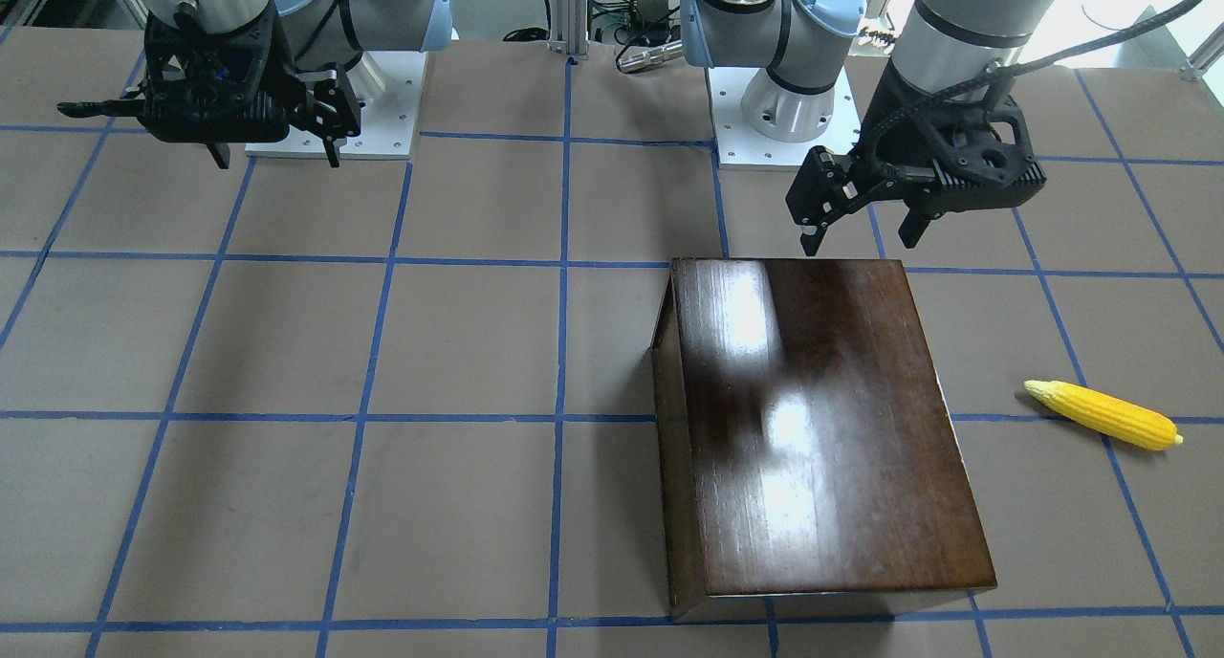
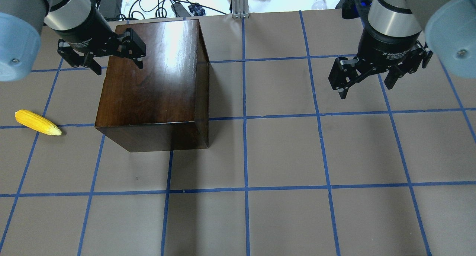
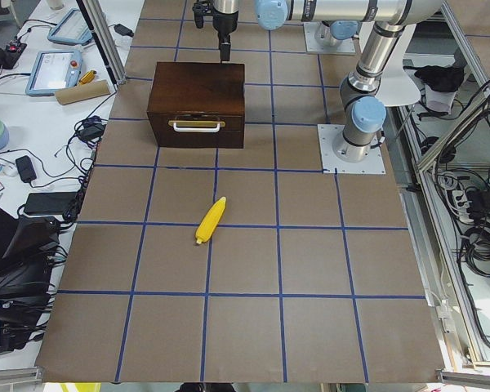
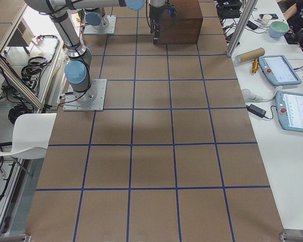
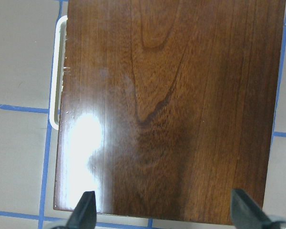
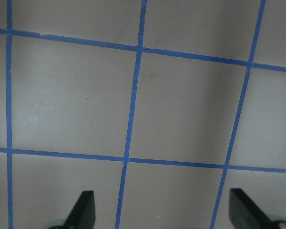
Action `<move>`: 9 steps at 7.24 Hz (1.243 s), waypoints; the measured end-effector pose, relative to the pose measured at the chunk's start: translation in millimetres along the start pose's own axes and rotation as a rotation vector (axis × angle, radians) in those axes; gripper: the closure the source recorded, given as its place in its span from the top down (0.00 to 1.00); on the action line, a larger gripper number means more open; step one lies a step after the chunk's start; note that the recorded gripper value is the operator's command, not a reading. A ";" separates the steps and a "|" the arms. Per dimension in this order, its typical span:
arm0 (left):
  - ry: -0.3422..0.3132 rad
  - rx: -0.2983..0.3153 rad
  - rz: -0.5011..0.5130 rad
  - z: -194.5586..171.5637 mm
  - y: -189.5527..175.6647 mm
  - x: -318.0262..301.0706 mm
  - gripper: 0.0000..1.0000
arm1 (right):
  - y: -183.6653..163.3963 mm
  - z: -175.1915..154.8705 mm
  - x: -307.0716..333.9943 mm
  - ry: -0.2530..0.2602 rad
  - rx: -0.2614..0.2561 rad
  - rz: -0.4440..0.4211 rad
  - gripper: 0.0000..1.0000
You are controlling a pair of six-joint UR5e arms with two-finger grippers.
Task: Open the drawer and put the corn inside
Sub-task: 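Move the left gripper off the cabinet top toward its drawer side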
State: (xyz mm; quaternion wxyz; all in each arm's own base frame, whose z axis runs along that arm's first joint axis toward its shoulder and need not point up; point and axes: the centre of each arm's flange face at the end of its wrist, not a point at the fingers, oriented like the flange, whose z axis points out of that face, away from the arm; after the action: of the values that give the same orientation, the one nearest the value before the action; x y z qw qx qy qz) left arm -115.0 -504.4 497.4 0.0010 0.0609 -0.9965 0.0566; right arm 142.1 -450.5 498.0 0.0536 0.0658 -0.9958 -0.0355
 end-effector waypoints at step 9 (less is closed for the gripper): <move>-0.004 0.008 0.009 -7.4 6.6 -1.3 1.00 | -0.3 0.3 0.0 0.000 -0.001 0.000 1.00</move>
State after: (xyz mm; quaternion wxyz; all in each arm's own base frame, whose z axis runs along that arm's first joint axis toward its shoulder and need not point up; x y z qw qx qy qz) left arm -114.5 -496.9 503.9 -0.0015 0.0564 -0.9966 0.0606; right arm 142.1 -450.8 497.7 0.0536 0.0658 -0.9958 -0.0359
